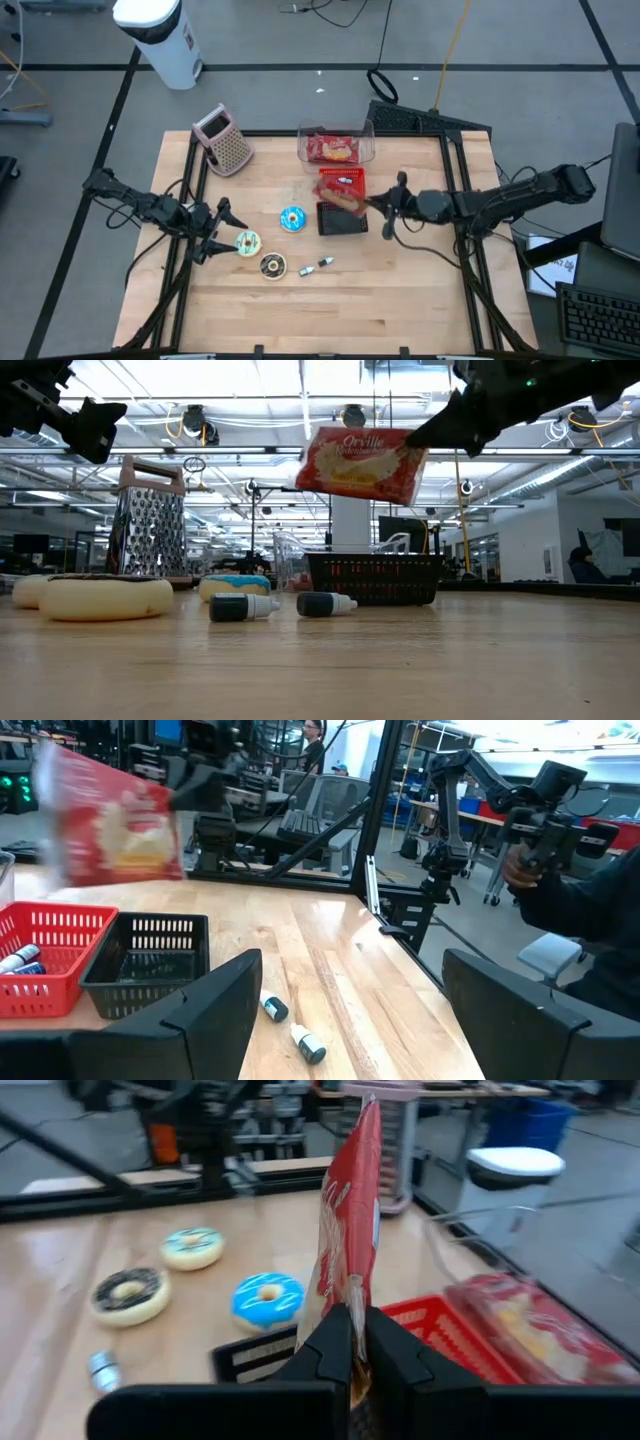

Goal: Pick & Place Food Item
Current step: Put the popcorn pack into the transparent bin

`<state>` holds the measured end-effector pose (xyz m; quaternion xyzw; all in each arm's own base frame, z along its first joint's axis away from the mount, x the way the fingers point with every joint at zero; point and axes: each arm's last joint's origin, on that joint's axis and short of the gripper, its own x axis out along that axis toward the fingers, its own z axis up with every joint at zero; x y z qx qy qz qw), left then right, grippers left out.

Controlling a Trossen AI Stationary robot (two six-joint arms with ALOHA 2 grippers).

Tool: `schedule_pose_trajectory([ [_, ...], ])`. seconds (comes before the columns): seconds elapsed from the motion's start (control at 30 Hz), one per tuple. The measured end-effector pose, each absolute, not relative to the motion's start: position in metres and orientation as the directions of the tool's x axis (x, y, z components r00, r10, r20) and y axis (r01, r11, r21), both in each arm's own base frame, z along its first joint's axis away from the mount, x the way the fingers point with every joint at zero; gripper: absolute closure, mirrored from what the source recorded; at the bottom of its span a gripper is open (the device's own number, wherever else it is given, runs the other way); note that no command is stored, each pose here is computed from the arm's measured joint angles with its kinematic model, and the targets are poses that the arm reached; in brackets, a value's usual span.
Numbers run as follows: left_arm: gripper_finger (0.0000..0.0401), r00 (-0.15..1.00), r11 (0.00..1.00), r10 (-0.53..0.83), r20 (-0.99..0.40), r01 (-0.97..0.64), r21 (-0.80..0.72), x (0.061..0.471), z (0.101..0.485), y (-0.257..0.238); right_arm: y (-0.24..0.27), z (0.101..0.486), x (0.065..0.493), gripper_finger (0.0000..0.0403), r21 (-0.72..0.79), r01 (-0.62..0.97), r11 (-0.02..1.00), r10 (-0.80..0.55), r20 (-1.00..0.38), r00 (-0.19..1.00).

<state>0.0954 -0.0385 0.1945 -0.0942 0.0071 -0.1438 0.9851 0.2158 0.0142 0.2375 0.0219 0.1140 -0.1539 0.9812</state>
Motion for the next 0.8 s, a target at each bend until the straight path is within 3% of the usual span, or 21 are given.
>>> schedule_pose_trajectory([
  [0.23, 0.0091, 0.959, 0.941, -0.284, 0.013, 0.282, -0.188, 0.095, 0.195, -0.039, -0.013, 0.239, 0.216, 0.0399, 0.006, 0.422, 0.907, -0.411, -0.213, 0.886],
  [0.57, 0.0091, 0.959, 0.941, -0.284, 0.013, 0.281, -0.187, 0.095, 0.195, -0.038, -0.078, 0.241, 0.204, 0.0399, -0.154, 0.632, 0.760, -0.650, -0.191, 0.735],
  [0.8, 0.0091, 0.959, 0.941, -0.284, 0.014, 0.281, -0.187, 0.095, 0.195, -0.039, -0.137, 0.231, 0.193, 0.0399, -0.111, 0.580, 0.807, -0.590, -0.176, 0.788],
])
